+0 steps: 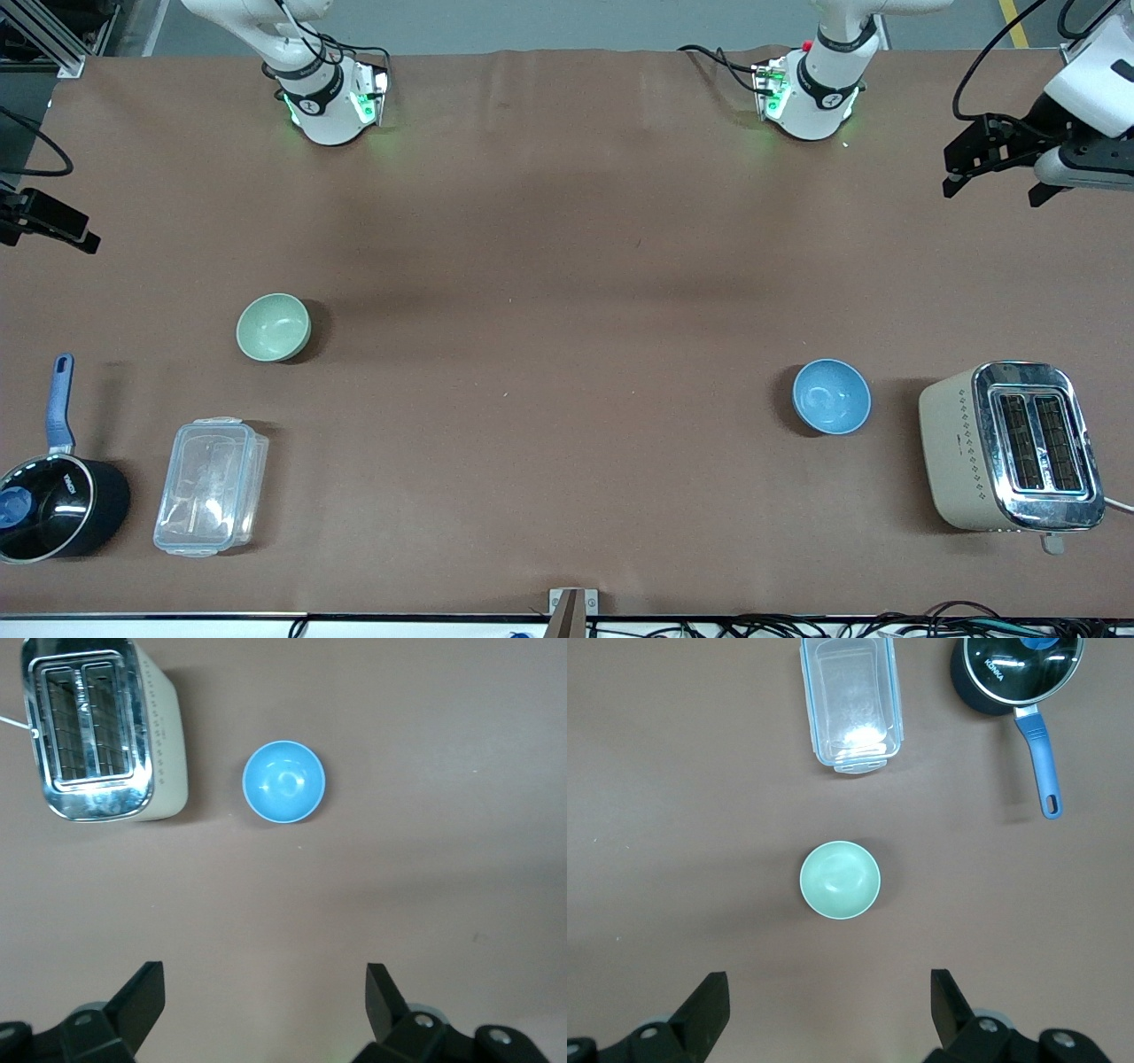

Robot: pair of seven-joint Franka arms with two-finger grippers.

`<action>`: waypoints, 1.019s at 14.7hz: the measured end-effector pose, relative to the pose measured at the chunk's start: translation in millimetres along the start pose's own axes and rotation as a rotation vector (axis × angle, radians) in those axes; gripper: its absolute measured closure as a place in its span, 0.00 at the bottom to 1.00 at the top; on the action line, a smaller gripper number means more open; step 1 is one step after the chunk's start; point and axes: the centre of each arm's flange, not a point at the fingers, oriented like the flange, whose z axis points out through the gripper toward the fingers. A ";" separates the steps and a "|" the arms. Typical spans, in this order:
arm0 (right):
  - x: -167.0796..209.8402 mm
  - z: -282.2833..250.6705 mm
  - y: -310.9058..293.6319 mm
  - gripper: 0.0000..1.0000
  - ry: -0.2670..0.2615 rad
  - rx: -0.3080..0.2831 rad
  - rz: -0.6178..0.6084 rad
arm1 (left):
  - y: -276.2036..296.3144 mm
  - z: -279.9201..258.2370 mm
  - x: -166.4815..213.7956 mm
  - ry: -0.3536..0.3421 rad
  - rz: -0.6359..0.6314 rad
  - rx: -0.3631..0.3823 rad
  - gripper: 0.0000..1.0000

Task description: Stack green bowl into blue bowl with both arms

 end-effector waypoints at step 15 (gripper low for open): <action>1.5 12.2 29.6 0.00 -0.020 0.009 -0.043 | -42.2 288.9 120.9 -0.169 -0.042 0.007 0.00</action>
